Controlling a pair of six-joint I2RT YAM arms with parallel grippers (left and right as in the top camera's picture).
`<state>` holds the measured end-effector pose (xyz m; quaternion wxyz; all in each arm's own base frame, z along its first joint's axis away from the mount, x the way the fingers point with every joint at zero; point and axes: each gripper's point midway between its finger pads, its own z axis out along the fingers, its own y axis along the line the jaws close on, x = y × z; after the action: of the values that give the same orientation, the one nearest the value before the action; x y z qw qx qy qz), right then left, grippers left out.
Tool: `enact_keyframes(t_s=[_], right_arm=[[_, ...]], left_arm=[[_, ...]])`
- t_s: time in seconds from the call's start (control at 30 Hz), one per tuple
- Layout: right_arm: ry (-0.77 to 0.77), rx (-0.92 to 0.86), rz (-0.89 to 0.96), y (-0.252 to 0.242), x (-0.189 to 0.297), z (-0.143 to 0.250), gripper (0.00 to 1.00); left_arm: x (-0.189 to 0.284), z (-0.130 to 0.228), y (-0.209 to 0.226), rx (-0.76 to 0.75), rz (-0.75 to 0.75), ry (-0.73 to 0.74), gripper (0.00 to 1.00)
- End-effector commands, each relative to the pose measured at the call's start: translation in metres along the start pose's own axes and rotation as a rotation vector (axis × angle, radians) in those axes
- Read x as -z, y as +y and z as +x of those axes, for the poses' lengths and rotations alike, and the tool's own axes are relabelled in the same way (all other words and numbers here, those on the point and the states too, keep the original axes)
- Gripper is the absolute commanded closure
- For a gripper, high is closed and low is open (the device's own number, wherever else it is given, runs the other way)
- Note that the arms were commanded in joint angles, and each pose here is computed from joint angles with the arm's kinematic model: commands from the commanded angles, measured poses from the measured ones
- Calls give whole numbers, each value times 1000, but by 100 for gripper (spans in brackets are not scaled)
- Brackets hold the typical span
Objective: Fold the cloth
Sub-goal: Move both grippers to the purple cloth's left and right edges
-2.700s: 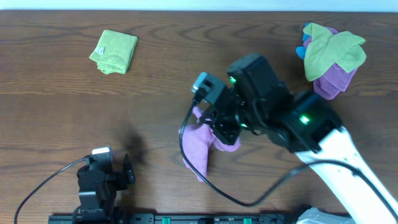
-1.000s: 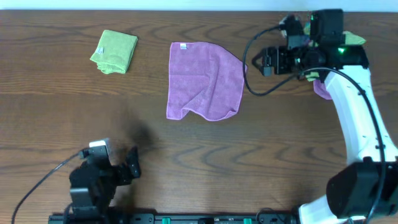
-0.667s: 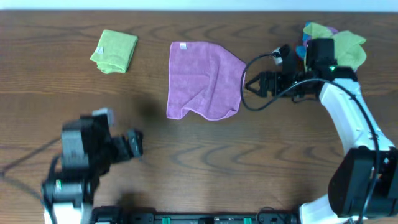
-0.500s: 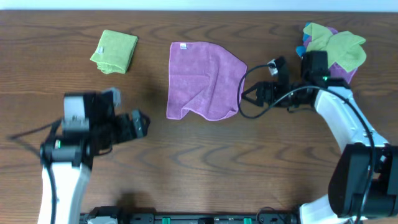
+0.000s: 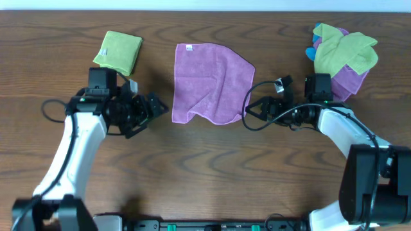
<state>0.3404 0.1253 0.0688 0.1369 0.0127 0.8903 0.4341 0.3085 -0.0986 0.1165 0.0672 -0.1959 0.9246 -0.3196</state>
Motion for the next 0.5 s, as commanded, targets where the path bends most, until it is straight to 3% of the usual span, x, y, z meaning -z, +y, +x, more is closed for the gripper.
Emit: enact_keyframes(t_s=[0.0,0.47], right_arm=[[-4,-26,-44,6,3,-1,8],[-2,-55,-89,14,4,-2,7]], left_arm=[[-17,-4,-11,24,67,50,5],[-93,-26,2,68,167,154,5]])
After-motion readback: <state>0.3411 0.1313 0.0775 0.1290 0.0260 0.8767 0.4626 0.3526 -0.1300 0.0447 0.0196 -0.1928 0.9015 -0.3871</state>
